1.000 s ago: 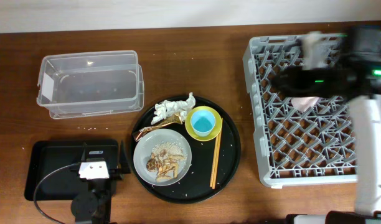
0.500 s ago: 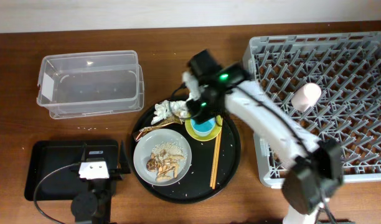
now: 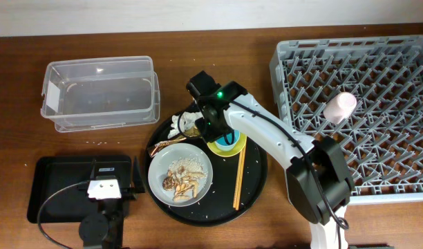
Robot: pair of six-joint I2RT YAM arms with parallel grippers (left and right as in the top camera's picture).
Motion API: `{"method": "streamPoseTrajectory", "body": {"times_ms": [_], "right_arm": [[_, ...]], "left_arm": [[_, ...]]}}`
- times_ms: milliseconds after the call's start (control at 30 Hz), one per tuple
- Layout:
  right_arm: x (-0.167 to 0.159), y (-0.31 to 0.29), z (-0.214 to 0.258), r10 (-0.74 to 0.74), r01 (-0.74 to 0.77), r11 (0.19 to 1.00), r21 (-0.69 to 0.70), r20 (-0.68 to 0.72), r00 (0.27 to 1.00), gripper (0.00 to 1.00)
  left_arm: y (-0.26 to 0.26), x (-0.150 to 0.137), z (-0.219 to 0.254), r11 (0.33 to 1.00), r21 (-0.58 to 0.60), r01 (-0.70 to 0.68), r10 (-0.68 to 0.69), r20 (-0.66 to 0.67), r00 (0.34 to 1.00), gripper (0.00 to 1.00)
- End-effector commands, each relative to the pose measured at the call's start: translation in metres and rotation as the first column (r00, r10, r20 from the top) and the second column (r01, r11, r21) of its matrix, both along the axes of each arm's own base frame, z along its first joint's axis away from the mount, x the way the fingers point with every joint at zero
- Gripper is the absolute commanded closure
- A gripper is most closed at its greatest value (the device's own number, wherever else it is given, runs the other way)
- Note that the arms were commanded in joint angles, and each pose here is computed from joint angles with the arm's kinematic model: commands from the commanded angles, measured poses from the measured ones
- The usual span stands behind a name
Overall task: Sort waste into correct bins and load items into the dishwasher rack
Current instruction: 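Move the right gripper back to the tray and grasp the blue cup, then carry the blue cup over the rack beside the pink cup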
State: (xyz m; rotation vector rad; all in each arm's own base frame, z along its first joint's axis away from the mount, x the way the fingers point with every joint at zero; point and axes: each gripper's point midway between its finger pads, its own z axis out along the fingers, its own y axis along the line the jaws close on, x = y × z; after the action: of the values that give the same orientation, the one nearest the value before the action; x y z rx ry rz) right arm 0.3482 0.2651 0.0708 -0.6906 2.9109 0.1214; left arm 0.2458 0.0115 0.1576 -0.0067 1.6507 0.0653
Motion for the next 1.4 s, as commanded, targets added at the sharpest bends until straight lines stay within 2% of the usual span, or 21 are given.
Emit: {"method": "streamPoseTrajectory", "body": {"times_ms": [0,100,200,267,400,433,667,833,967,1067,1167,1233,1367], "right_arm": [[-0.003,-0.003,-0.009,-0.054,0.054,0.998,-0.024,-0.02,0.998,0.73],[-0.007,0.0,-0.009,-0.058,0.058,0.998,-0.007,-0.042,0.997,0.76],[-0.01,0.003,-0.009,-0.075,0.075,0.997,0.006,-0.058,0.995,0.85],[-0.011,0.005,-0.008,-0.074,0.074,0.997,0.008,-0.057,0.996,0.86],[-0.011,0.004,0.012,-0.074,0.076,0.997,0.02,-0.06,0.995,0.92],[-0.009,0.003,0.024,-0.079,0.081,0.996,0.028,-0.051,0.996,0.96],[0.021,-0.036,0.132,-0.127,0.117,0.986,0.117,0.08,0.989,0.96],[0.049,-0.115,0.216,-0.234,0.191,0.962,0.195,0.224,0.946,0.96],[0.06,-0.191,0.243,-0.292,0.226,0.941,0.252,0.263,0.92,0.96],[0.062,-0.244,0.239,-0.348,0.272,0.911,0.311,0.226,0.91,0.96],[0.063,-0.283,0.24,-0.321,0.188,0.867,0.462,0.228,0.919,0.96],[0.064,-0.305,0.247,-0.337,0.143,0.804,0.577,0.244,0.91,0.96],[0.062,-0.361,0.254,-0.426,0.061,0.62,0.782,0.271,0.863,0.96]], "left_arm": [[0.0,0.0,-0.002,1.0,0.015,0.002,-0.002,-0.002,1.0,0.01],[0.0,0.0,-0.002,1.0,0.015,0.002,-0.002,-0.002,1.0,0.01],[0.0,0.0,-0.002,1.0,0.016,0.002,-0.002,-0.002,1.0,0.01],[0.0,0.0,-0.002,1.0,0.016,0.002,-0.002,-0.002,1.0,0.01],[0.0,0.0,-0.002,1.0,0.015,0.002,-0.002,-0.002,1.0,0.01],[0.0,0.0,-0.002,1.0,0.016,0.002,-0.002,-0.002,1.0,0.01],[0.0,0.0,-0.002,1.0,0.016,0.002,-0.002,-0.002,1.0,0.01],[0.0,0.0,-0.002,1.0,0.016,0.002,-0.002,-0.002,1.0,0.01],[0.0,0.0,-0.002,1.0,0.015,0.002,-0.002,-0.002,1.0,0.01],[0.0,0.0,-0.002,1.0,0.016,0.002,-0.002,-0.002,1.0,0.01],[0.0,0.0,-0.002,1.0,0.016,0.002,-0.002,-0.002,1.0,0.01],[0.0,0.0,-0.002,1.0,0.016,0.002,-0.002,-0.002,1.0,0.01],[0.0,0.0,-0.002,1.0,0.016,0.002,-0.002,-0.002,1.0,0.01]]}}
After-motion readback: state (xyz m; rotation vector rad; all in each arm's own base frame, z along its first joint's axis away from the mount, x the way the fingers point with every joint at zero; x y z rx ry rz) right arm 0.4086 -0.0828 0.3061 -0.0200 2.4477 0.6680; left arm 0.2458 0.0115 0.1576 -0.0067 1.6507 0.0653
